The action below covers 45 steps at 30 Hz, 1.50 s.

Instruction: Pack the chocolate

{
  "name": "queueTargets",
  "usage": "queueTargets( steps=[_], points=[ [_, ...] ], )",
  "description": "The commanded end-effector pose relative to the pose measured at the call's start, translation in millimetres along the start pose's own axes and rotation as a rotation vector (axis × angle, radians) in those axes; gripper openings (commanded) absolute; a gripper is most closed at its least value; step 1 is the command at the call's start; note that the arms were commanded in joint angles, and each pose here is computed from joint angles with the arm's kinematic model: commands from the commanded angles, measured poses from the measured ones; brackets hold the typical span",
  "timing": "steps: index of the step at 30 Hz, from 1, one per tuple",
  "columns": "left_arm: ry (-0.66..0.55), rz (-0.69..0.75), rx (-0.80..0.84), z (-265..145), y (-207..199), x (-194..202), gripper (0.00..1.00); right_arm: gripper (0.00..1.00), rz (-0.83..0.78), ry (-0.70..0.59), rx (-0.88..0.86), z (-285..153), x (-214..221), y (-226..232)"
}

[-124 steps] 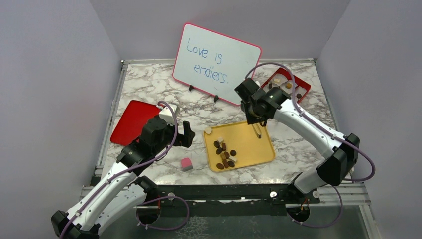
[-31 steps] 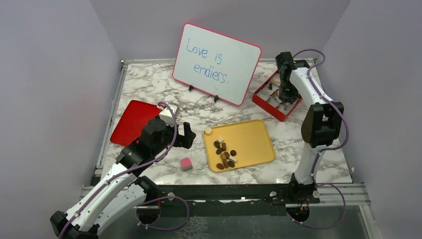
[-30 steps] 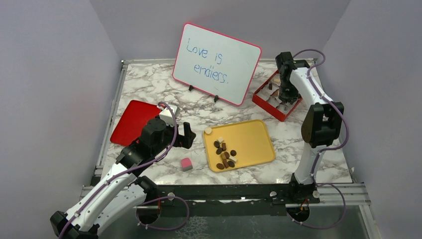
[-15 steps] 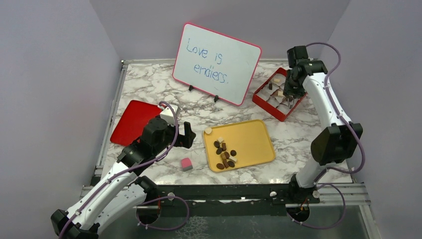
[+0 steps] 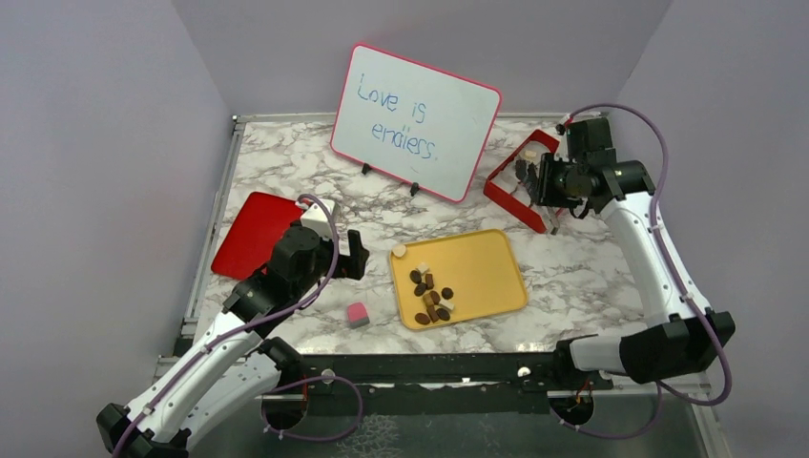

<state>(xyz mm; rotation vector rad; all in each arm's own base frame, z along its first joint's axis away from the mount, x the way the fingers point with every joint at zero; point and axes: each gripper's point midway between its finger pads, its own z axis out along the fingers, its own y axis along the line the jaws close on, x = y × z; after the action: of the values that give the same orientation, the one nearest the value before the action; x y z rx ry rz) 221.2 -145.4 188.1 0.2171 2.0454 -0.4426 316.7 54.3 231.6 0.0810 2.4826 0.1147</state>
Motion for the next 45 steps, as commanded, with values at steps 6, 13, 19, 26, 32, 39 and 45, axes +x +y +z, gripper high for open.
queueTargets(
  steps=[6, 13, 19, 26, 32, 39, 45],
  points=[
    [-0.109, -0.028, -0.068, -12.5, 9.2, -31.1, 0.99, 0.35, -0.110, -0.023, -0.266, -24.4, 29.5, 59.4],
    [-0.115, -0.003, -0.130, -10.1, 21.9, -28.1, 0.99, 0.35, -0.142, 0.053, -0.336, -16.0, 73.4, 85.1],
    [-0.136, -0.008, -0.140, -13.5, 24.5, -30.6, 0.99, 0.35, -0.162, 0.130, -0.397, -16.5, 109.0, 111.7],
    [-0.171, -0.017, -0.150, -18.7, 27.4, -36.5, 0.99, 0.35, -0.221, 0.232, -0.424, -19.3, 157.7, 147.3],
    [-0.179, -0.020, -0.142, -20.5, 26.9, -36.4, 0.99, 0.36, -0.286, 0.274, -0.351, -16.1, 178.9, 160.5],
    [-0.166, -0.015, -0.122, -18.9, 23.1, -34.2, 0.99, 0.36, -0.359, 0.311, -0.240, -5.0, 193.8, 161.6],
    [-0.161, -0.013, -0.114, -18.4, 22.1, -32.3, 0.99, 0.36, -0.388, 0.342, -0.246, 0.5, 205.4, 170.7]
  ],
)
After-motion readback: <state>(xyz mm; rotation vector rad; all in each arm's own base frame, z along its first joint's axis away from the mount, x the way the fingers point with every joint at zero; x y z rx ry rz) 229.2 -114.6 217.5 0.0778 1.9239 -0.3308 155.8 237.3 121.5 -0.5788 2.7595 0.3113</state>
